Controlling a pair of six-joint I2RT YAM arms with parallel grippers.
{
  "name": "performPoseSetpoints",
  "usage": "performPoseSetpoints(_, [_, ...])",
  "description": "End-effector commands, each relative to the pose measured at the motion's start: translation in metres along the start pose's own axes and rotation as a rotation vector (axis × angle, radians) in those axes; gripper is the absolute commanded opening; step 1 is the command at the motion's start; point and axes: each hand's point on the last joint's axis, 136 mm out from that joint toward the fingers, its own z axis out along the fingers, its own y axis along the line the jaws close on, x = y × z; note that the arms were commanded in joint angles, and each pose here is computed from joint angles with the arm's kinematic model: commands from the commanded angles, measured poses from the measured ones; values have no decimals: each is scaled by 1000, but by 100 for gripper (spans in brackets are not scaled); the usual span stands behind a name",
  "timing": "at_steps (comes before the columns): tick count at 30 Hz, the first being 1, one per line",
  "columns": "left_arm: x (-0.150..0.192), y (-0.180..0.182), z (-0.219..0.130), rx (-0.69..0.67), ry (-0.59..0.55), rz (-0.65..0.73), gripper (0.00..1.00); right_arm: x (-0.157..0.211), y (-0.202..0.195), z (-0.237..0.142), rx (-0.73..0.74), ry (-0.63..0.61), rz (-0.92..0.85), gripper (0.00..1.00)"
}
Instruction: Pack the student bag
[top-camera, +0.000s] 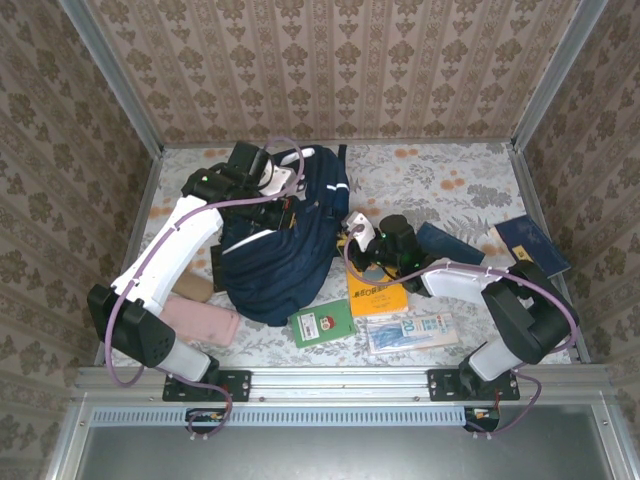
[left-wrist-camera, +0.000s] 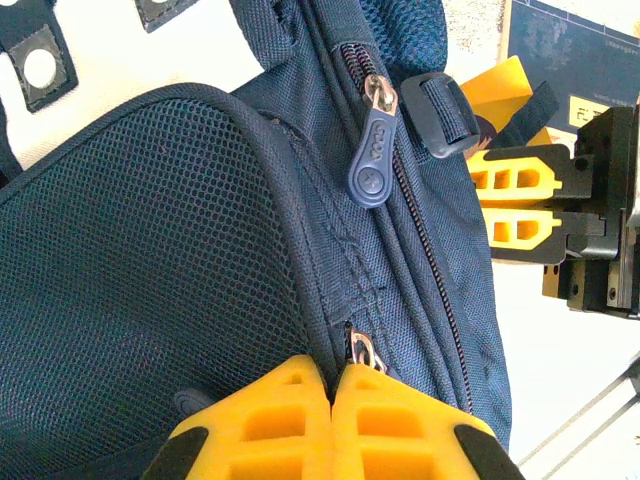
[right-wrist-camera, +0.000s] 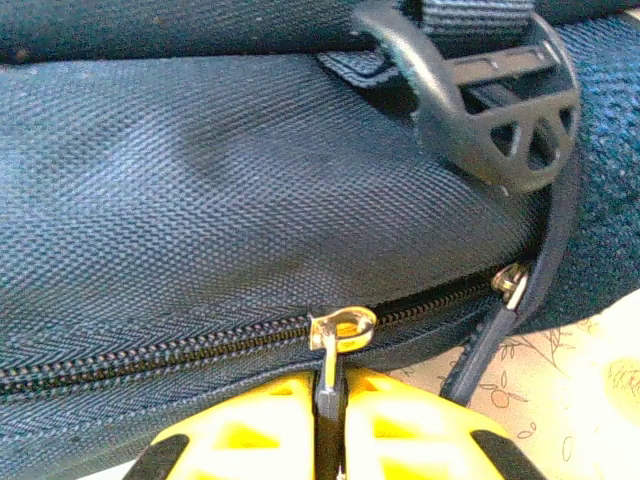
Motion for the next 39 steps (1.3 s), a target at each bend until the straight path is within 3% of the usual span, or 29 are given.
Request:
performPoseSetpoints(1, [-20, -8, -16, 31, -103, 17, 0, -14, 4, -2, -5, -21, -33, 6])
performPoseSetpoints(5, [-25, -4, -13, 20, -109, -4, 0, -16, 9, -9, 4, -14, -42, 0])
performPoseSetpoints(14, [-38, 5, 0, 5, -122, -67, 0, -11, 19, -21, 25, 47, -50, 0])
performPoseSetpoints(27, [-51, 5, 18, 36, -132, -134, 0, -12, 63, -38, -64, 80, -83, 0])
performPoseSetpoints(39, [-51, -18, 53, 120, -72, -141, 0, -16, 80, -35, -94, 51, 77, 0])
